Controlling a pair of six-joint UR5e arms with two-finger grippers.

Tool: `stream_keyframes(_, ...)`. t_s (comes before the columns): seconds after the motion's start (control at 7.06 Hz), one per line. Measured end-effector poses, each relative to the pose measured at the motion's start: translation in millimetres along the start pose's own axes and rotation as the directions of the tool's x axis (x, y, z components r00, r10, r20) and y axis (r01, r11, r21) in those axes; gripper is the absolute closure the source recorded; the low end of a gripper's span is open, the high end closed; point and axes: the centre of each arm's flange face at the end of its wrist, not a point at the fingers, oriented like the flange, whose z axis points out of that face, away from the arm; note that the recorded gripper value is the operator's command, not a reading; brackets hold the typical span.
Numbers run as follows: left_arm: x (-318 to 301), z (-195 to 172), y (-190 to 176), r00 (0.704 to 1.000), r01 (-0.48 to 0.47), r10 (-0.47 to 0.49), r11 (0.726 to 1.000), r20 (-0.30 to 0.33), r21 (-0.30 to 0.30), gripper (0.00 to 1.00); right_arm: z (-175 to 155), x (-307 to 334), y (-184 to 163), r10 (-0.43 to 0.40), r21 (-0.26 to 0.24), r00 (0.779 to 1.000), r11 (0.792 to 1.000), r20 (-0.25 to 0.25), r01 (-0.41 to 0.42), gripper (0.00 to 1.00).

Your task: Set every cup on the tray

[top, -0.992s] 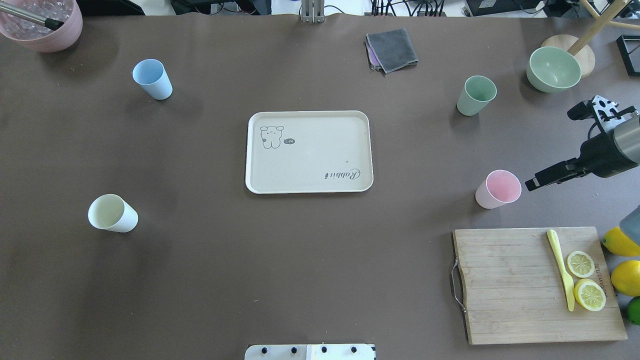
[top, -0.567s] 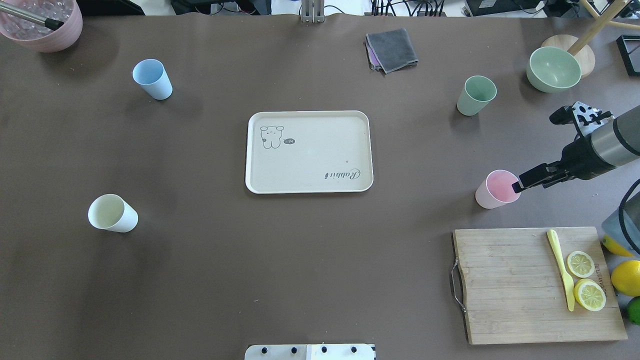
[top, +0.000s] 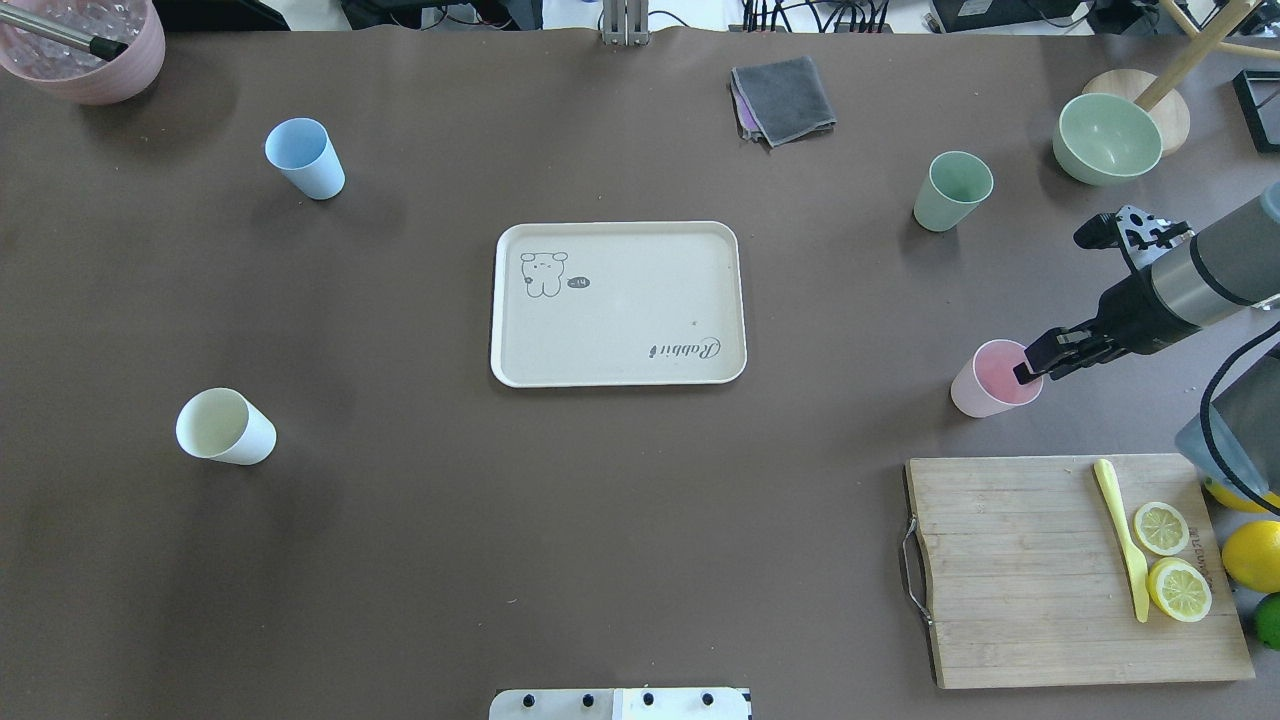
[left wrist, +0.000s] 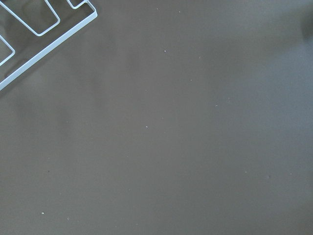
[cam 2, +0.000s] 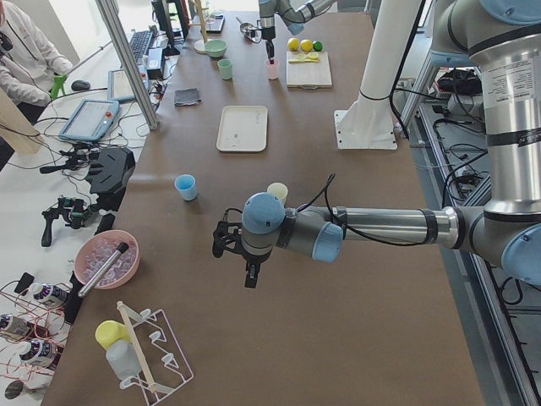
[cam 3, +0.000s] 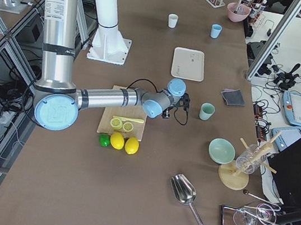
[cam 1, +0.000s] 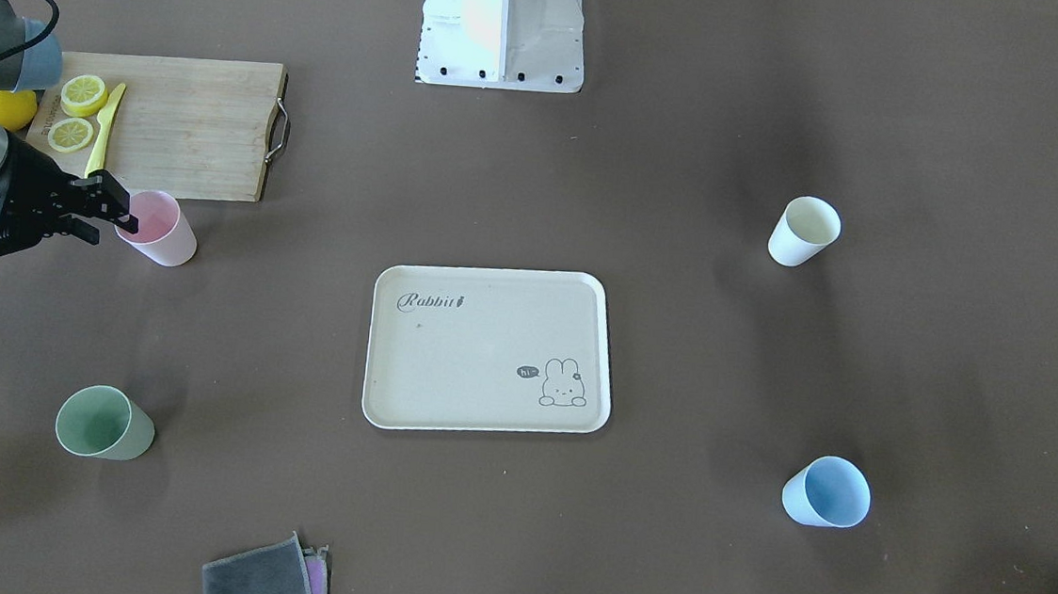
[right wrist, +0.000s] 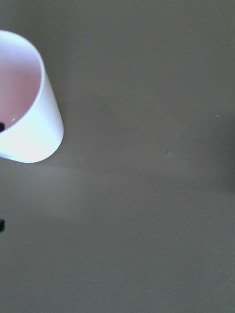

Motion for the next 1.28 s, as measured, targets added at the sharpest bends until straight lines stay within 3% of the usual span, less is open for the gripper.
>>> stream_keyframes(0.43,20.7,7.3,-7.5,0.996,0.092,-0.092,0.996,-0.009,0.000,0.04,-7.0,-14.4,3.6,-0.019,-0.021,0.998,1.000,0.052,0.020,1.00)
stream_keyframes(0.71,69.1,10.9,-12.8,0.994,0.108,-0.108,0.994,-0.019,-0.008,0.06,-19.0,-39.1,-1.8,-0.039,-0.005,0.996,0.999,0.077,0.040,1.00)
stream_keyframes(0.99,138.7,25.3,-8.5,0.994,0.109,-0.109,0.994,0.011,-0.013,0.08,-28.1,-105.8,-39.7,0.021,0.018,0.993,1.000,0.113,-0.023,1.00)
stream_keyframes(1.28,199.7,56.7,4.2,0.995,0.100,-0.100,0.994,0.011,-0.030,0.11,-5.9,-192.8,-69.4,0.059,0.048,0.993,0.997,0.098,-0.064,1.00)
